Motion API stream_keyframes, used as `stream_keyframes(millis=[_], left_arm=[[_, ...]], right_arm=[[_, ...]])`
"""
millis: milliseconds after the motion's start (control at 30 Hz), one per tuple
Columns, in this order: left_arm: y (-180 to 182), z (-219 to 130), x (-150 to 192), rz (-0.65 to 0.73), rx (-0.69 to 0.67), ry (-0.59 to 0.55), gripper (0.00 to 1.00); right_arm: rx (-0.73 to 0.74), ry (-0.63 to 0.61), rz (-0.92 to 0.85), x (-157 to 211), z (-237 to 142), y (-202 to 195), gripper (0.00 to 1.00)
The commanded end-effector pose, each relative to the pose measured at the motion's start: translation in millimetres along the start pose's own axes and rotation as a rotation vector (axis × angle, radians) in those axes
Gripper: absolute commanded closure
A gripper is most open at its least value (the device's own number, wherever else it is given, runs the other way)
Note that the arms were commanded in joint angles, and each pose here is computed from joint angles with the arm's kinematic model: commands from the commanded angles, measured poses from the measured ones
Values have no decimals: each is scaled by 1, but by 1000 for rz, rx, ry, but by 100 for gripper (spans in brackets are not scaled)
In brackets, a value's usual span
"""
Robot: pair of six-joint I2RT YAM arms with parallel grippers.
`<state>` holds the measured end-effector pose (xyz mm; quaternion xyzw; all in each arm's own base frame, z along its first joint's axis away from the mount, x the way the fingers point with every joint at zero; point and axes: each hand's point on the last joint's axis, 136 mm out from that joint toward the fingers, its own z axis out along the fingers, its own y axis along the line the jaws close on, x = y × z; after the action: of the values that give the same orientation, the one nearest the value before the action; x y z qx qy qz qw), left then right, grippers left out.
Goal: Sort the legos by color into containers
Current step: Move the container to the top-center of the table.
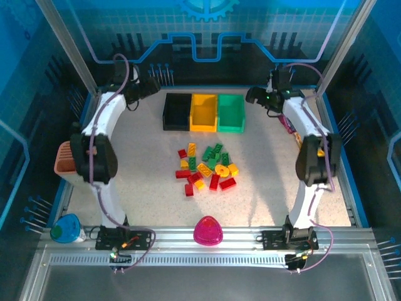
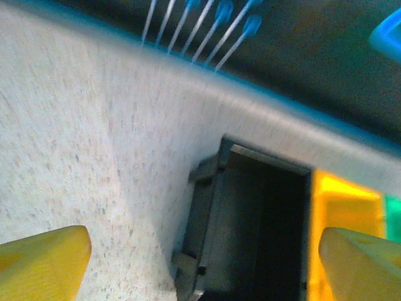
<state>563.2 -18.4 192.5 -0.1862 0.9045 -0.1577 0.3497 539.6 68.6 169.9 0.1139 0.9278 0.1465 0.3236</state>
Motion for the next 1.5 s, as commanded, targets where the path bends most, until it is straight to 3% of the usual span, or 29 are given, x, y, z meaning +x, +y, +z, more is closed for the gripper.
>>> stream_keyframes(millis=[0, 400, 633, 867, 967, 1100, 1467], left_arm=[[4, 19, 49, -23, -23, 262, 10], [-14, 78, 86, 30, -33, 355, 27], [-17, 90, 97, 13, -30, 376, 51], [-27, 94, 108, 34, -13, 395, 79], [-29, 90, 116, 54, -19, 412, 88], [-29, 81, 130, 74, -37, 430, 92], [-24, 46, 168, 89, -57, 448, 91]], right_arm=[[-17, 206, -5, 27, 9, 12, 10], [8, 315, -43, 62, 56, 26, 24], [14, 334, -58, 70, 68, 32, 37], [51, 397, -71, 93, 87, 23, 68], [58, 420, -89, 103, 86, 24, 74], [69, 419, -113, 112, 76, 27, 75], [115, 425, -155, 158, 28, 25, 75]])
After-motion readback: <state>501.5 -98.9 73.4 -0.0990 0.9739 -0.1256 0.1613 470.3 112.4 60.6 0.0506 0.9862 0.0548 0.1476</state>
